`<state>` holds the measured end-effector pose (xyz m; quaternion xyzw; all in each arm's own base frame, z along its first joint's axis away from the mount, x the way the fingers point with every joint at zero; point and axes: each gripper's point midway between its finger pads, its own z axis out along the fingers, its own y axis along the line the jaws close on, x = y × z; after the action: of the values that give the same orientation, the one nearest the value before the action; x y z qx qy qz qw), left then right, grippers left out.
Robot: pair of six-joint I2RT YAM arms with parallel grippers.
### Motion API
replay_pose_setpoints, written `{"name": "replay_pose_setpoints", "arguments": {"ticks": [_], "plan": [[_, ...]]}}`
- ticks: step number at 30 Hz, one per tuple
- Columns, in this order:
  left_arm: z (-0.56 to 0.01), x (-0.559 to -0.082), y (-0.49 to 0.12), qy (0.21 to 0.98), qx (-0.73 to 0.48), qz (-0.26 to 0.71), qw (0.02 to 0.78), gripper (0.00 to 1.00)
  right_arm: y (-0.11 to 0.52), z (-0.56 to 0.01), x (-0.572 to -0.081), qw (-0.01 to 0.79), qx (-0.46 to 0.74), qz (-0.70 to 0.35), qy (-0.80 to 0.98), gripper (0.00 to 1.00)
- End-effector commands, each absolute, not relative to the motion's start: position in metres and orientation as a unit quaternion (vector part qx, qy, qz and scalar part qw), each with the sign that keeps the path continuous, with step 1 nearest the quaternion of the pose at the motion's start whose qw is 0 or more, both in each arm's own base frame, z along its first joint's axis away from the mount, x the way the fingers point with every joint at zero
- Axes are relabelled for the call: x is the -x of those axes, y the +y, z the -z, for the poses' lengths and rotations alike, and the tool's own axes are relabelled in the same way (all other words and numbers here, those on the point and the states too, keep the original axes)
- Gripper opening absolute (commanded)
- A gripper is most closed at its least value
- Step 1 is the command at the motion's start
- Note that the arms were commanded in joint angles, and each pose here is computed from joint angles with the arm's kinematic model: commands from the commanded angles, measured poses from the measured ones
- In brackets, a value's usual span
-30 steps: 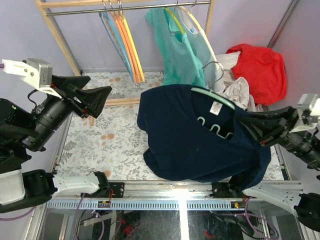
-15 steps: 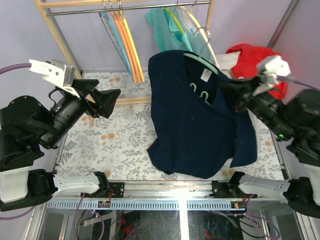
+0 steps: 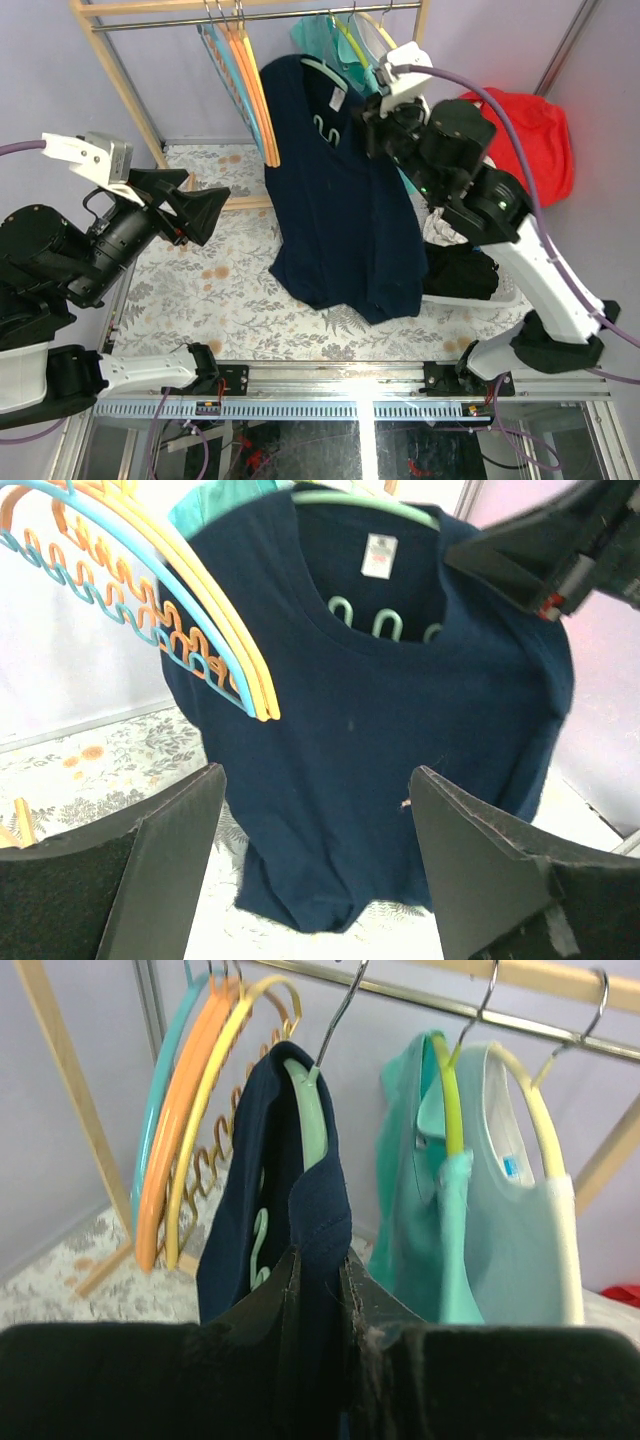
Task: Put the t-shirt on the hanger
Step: Place the hanger at the clothesline.
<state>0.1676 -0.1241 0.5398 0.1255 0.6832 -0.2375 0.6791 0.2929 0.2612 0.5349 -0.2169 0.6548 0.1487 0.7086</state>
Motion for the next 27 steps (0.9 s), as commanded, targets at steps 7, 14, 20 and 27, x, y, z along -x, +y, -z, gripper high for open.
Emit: {"name": "replay_pose_setpoints", "arguments": {"ticks": [7,14,20,27], "plan": [[-0.539,-0.164,-0.116,0.679,-0.116,0.242,0.683,0.73,0.275,-0.651,-0.325,0.823,0.099,-0.171,0.533,0.00],[-0.542,-0.165,-0.116,0.683,-0.122,0.236,0.680,0.73,0.284,-0.633,-0.352,0.826,0.096,-0.126,0.541,0.00],[-0.537,-0.166,-0.116,0.687,-0.121,0.231,0.678,0.73,0.282,-0.620,-0.378,0.820,0.090,-0.139,0.548,0.00],[-0.533,-0.169,-0.118,0.694,-0.123,0.222,0.673,0.73,0.282,-0.606,-0.403,0.814,0.086,-0.151,0.554,0.00]]}}
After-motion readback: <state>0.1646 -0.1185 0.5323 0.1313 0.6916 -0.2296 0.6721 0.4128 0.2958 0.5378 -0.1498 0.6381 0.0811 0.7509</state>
